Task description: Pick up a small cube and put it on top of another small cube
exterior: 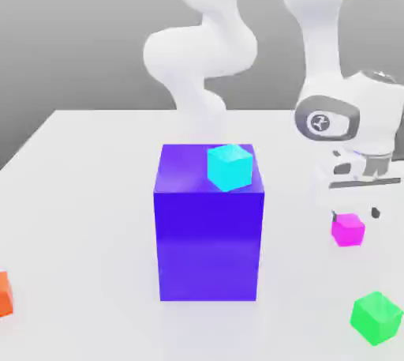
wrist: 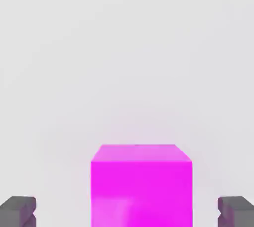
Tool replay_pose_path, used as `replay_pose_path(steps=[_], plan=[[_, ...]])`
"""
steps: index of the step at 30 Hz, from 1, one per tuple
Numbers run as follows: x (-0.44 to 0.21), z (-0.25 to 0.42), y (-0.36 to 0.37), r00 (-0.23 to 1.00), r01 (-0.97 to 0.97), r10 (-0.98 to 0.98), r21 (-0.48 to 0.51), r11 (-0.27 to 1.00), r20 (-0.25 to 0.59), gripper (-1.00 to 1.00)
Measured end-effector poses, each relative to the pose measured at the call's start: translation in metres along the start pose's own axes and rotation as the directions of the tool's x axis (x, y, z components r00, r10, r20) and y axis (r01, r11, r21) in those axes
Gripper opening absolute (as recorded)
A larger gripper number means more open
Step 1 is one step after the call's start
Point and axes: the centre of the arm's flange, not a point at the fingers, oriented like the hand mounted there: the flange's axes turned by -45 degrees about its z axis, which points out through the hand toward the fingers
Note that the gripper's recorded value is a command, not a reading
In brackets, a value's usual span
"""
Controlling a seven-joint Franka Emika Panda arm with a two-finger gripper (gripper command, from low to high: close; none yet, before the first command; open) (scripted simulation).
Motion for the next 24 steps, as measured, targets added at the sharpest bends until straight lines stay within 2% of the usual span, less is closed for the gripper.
replay_pose_path(steps=[2, 3, 10, 21, 24], plan=[[-0.001, 0.013, 0.002, 1.0, 0.002, -0.002, -0.005, 1.0, 0.0, 0.0], [-0.001, 0.016, 0.003, 1.0, 0.003, -0.003, -0.007, 1.0, 0.0, -1.0], [-0.001, 0.015, 0.003, 1.0, 0.003, -0.003, -0.005, 1.0, -0.001, -1.0], [-0.001, -0.044, 0.001, 1.0, 0.003, -0.003, -0.004, 1.0, -0.002, -1.0], [0.028, -0.056, 0.003, 1.0, 0.031, -0.031, -0.004, 1.0, 0.001, -1.0]])
